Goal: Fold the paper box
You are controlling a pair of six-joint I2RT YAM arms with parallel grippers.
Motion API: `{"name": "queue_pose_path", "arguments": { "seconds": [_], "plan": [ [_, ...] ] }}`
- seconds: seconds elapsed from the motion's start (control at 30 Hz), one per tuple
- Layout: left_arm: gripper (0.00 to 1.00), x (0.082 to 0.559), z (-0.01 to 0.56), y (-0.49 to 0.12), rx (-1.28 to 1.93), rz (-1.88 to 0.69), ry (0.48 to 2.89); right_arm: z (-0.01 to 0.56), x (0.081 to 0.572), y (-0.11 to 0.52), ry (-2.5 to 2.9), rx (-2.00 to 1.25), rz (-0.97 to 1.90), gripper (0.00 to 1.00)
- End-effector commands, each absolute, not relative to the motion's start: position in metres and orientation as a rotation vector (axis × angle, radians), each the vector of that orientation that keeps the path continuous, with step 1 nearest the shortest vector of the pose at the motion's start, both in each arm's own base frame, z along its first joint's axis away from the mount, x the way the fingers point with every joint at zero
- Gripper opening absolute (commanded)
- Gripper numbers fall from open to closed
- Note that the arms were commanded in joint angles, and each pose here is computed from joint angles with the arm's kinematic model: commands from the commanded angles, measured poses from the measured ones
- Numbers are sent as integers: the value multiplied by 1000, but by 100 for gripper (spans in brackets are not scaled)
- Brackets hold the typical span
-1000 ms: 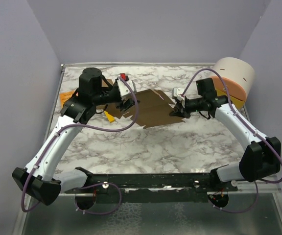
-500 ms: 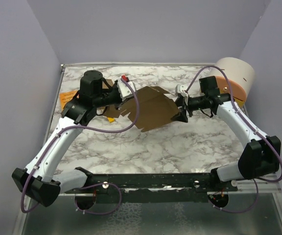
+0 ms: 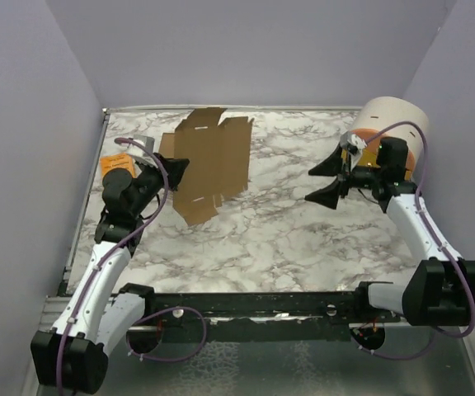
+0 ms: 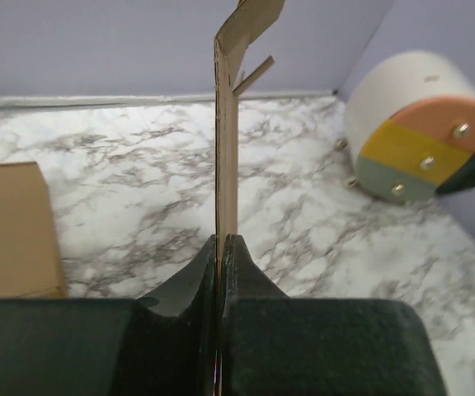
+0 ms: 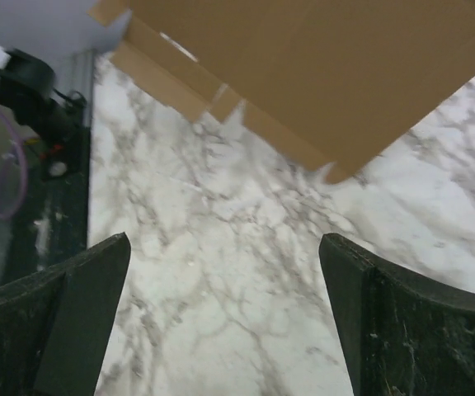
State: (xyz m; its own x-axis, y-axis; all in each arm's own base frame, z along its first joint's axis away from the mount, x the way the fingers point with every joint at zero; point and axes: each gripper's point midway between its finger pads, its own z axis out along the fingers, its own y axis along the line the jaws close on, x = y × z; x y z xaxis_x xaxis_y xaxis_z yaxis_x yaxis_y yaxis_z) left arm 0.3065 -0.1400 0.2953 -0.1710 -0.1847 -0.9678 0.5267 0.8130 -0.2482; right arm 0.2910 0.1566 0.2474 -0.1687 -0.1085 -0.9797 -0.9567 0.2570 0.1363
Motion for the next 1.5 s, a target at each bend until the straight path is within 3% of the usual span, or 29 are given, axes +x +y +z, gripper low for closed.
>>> {"name": "queue_pose_path", "arguments": {
  "seconds": [0.0,0.33,0.7,1.03,1.27,1.47],
  "plan": [
    [0,297,359,-146,-47,-1058,1337,244,260,168,1489,-959,1370,100],
    [0,260,403,-154,84,-1166,1137,218,278,169,1626,-729,1439,100],
    [0,226,430,-136,55,-1273,780,266,265,175,1521,-765,1455,100],
    [0,212,452,-144,88,-1334,676,309,273,181,1348,-551,1522,100],
    [0,210,447,-159,80,-1347,675,336,274,189,1244,-571,1539,89],
    [0,211,443,-165,76,-1351,685,356,257,188,1181,-608,1509,89]
  ]
}}
